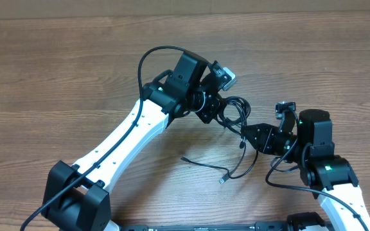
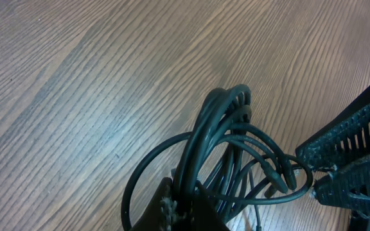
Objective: Untangle cables
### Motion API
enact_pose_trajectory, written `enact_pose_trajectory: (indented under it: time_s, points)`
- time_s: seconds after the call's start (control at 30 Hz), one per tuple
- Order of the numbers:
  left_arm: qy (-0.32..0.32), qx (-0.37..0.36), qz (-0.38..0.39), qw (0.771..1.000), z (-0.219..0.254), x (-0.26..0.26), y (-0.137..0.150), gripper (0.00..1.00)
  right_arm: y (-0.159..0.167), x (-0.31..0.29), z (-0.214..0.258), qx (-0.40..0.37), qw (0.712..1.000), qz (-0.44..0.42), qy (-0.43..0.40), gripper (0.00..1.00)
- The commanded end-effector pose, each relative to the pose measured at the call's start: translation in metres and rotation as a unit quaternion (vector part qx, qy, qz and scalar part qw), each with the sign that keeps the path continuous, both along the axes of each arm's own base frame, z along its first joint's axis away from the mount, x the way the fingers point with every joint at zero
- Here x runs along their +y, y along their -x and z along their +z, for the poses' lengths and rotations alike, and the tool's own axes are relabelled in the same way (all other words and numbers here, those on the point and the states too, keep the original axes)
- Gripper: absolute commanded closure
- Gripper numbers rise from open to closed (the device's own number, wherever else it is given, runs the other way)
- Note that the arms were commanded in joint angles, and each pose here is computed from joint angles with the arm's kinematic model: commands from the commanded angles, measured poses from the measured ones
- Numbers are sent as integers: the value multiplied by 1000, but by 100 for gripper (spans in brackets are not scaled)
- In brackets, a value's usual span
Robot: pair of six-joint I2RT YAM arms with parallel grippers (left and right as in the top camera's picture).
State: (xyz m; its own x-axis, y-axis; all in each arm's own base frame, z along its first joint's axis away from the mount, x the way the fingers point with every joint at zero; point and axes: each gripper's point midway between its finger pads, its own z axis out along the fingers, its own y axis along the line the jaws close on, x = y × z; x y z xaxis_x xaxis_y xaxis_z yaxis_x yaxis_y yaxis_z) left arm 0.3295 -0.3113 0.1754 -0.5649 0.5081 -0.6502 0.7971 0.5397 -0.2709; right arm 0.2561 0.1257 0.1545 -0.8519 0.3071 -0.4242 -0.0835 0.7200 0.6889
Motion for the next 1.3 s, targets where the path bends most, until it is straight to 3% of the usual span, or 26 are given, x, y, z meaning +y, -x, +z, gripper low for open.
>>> enact_pose_trajectory:
  time_s: [0.0,0.2,0.33,0.5,1.27]
  points:
    - [20,-23,7,999,30,-4,-1,96,-1,4,8,4,1000,-4,-22,69]
    - [-27,-21,91,995,18,17,-17,96,0,5,8,54,996,-45,-63,71]
    - [-5,-15,101,995,24,9,-18,96,4,10,11,164,966,-121,-157,68]
    - [17,-20,77,997,31,-8,-10,96,7,14,13,206,949,-140,-193,67]
    - [26,-26,53,998,39,-23,6,96,-11,-11,-20,219,938,-230,-140,74]
